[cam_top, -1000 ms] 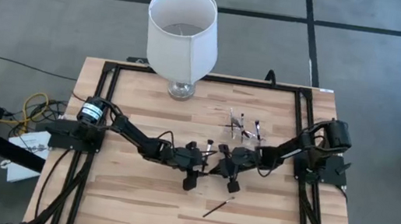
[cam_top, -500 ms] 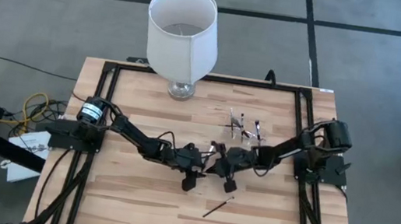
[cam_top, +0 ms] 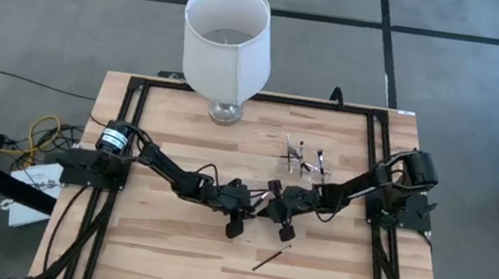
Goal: Pick & Place Makeup Supplies
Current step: Put the black makeup brush into the transparent organizer
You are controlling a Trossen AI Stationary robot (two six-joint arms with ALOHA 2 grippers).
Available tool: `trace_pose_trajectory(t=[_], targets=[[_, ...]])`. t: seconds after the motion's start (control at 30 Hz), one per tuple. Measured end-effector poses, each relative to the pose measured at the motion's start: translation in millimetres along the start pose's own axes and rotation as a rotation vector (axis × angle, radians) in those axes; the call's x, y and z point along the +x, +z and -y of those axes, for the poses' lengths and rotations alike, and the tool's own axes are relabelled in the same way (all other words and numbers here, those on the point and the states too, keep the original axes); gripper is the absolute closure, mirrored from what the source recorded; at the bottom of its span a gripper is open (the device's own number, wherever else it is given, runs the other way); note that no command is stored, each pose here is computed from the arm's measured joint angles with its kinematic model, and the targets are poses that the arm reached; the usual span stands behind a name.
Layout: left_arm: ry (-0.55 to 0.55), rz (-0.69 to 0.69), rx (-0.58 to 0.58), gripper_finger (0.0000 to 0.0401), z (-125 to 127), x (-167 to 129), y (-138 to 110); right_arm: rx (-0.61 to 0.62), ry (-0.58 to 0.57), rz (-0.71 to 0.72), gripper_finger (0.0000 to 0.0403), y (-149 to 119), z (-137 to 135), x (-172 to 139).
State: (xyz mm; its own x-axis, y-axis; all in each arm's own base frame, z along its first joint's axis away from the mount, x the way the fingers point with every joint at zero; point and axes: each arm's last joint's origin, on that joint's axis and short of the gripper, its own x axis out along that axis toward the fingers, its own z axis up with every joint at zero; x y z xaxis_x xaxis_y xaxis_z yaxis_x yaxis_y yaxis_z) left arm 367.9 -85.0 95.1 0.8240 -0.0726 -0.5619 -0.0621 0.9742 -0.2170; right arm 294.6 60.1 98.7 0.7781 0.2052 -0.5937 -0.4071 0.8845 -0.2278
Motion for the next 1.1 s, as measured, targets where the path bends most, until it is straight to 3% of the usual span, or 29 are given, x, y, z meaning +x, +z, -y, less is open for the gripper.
trace_pose_trajectory(t=[0.37,0.63,0.9,1.0,1.1], targets=[[0.001,0.0,0.0,0.0311,0,0,0,-0.001,-0.011,0.005,0.0396,1,1,0],[0.007,-0.001,-0.003,0.0385,0,0,-1,0.002,-0.015,0.003,0.0382,0,1,0],[0.005,-0.003,-0.025,0.0386,0,0,-1,0.012,-0.053,0.014,0.0353,2,2,0],[0.013,0.001,-0.03,0.0389,-1,0,-1,0.07,-0.086,0.055,0.0346,10,5,0],[0.054,0.021,-0.027,0.0385,-1,0,0,0.197,-0.142,0.13,0.034,34,13,-8]])
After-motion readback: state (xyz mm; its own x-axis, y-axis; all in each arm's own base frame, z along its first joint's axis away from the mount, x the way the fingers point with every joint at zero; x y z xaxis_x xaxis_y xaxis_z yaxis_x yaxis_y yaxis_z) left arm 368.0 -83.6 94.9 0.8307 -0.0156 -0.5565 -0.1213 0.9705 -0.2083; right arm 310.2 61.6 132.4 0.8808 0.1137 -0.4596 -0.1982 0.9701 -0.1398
